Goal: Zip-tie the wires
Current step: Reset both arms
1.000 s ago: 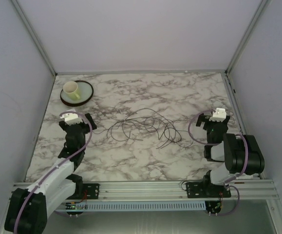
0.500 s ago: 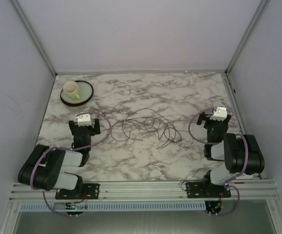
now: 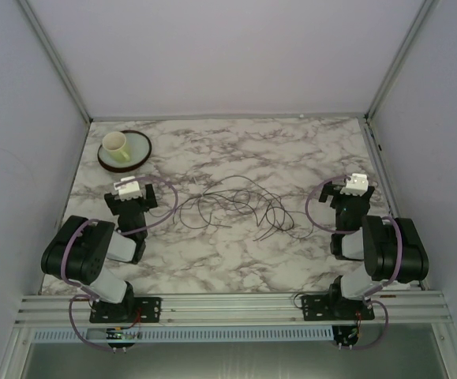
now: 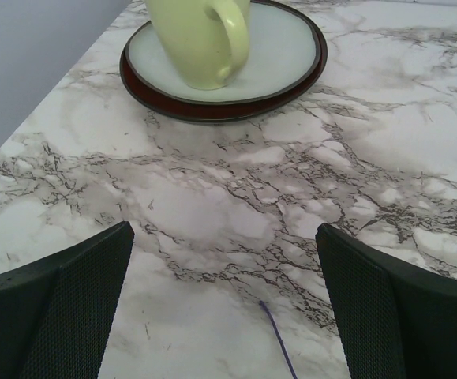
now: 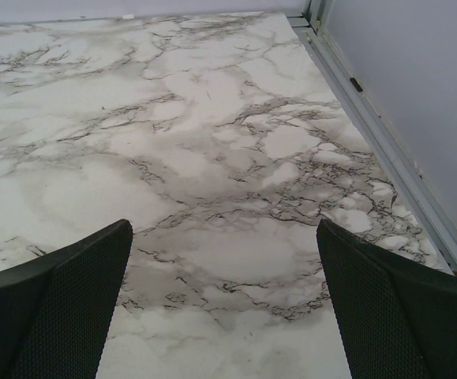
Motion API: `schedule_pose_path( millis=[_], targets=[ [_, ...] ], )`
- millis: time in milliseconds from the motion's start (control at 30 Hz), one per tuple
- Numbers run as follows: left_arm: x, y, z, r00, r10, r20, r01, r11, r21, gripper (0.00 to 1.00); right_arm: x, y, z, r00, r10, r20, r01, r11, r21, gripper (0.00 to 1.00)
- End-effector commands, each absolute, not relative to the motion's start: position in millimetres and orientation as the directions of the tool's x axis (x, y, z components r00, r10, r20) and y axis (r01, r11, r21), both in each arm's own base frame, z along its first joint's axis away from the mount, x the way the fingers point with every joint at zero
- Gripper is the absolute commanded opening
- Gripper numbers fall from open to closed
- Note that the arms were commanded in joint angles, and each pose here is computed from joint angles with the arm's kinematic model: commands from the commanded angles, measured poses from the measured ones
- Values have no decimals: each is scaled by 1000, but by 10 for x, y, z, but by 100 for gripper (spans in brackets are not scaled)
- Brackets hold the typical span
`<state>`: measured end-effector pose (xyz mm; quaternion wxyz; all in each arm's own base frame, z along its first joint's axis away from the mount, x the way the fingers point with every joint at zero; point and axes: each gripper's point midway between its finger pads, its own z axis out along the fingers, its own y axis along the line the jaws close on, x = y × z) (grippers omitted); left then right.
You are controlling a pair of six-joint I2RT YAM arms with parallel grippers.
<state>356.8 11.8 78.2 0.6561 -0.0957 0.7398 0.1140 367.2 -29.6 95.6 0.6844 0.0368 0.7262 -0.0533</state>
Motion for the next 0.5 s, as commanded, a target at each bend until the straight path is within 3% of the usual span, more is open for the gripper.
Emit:
schedule_pose_path(
  millis=[0, 467],
  targets=[
    [3630, 142, 920, -65, -19, -998, -314, 950, 2, 100, 3735, -297, 1081, -15, -14, -1000, 129, 992, -15, 99],
    [3626, 142, 918, -65, -19, -998, -313, 950, 2, 100, 3734, -300, 1087, -12, -14, -1000, 129, 991, -15, 99]
  ],
)
